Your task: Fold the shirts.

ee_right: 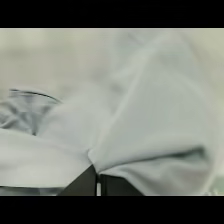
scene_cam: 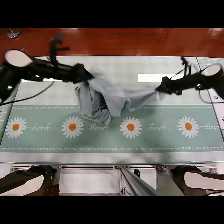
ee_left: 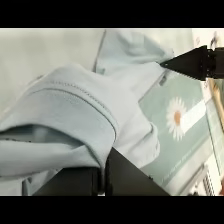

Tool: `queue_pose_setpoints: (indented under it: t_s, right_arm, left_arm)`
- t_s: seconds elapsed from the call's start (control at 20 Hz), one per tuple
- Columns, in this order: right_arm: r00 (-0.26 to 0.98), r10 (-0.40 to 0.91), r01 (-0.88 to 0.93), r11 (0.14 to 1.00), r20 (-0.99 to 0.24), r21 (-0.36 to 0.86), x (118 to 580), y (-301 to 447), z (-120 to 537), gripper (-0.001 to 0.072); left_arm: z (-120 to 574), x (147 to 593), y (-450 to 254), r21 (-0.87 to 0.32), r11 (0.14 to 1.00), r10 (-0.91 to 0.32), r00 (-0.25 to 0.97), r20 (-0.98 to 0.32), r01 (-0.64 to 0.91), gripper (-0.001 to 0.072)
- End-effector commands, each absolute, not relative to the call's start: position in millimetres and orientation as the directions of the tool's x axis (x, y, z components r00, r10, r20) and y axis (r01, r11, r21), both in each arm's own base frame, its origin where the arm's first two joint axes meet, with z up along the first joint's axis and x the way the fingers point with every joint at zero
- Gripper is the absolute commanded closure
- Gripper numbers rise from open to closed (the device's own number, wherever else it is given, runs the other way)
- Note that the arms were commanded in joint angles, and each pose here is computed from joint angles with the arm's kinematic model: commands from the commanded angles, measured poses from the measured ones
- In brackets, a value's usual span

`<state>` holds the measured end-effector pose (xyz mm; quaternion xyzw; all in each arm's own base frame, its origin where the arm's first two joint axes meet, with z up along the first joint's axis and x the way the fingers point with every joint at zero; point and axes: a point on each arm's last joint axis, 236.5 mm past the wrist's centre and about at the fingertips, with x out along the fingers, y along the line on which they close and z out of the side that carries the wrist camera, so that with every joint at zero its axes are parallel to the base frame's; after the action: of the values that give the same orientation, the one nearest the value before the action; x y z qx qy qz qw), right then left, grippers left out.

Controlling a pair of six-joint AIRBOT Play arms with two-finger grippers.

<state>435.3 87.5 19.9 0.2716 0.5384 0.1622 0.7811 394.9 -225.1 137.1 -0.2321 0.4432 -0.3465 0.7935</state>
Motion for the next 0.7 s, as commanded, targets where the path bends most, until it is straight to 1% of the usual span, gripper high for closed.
queue_pose_setpoints:
  t_s: [0.0,0.1,0.15,0.25,0.35,0.45,0.55,0.65]
  right_arm:
    - [0.578,0.540,-0.196,0.819,-0.612,0.539,465.6,89.1,166.4,0.0689]
    - [0.709,0.529,-0.329,0.833,-0.466,0.444,455.9,91.3,277.1,0.0689]
    - [0.755,0.526,-0.383,0.839,-0.393,0.387,438.0,93.8,327.6,0.0689]
    - [0.819,0.501,-0.439,0.861,-0.280,0.258,390.3,95.5,400.3,0.0689]
    - [0.855,0.475,-0.452,0.879,-0.206,0.151,335.4,96.8,441.6,0.0689]
    - [0.863,0.471,-0.466,0.882,-0.181,0.073,284.1,102.1,458.9,0.0689]
    - [0.870,0.464,-0.467,0.884,-0.167,0.020,245.8,104.9,467.1,0.0689]
    - [0.874,0.462,-0.468,0.883,-0.148,-0.011,218.9,107.8,473.0,0.0689]
  left_arm:
    - [237.5,399.3,-192.1,-0.597,0.666,-0.733,0.541,-0.413,0.447,0.0682]
    - [306.7,389.0,-176.0,-0.522,0.680,-0.713,0.629,-0.310,0.514,0.0682]
    - [338.7,378.9,-168.1,-0.481,0.690,-0.701,0.665,-0.259,0.540,0.0682]
    - [381.1,349.9,-156.0,-0.412,0.710,-0.683,0.702,-0.202,0.571,0.0683]
    - [396.5,311.2,-156.2,-0.380,0.707,-0.693,0.692,-0.205,0.596,0.0683]
    - [389.6,267.1,-167.0,-0.347,0.681,-0.731,0.627,-0.270,0.645,0.0683]
    - [378.6,228.5,-172.9,-0.320,0.658,-0.751,0.566,-0.340,0.682,0.0683]
    - [373.6,201.6,-175.0,-0.315,0.648,-0.756,0.536,-0.377,0.693,0.0683]
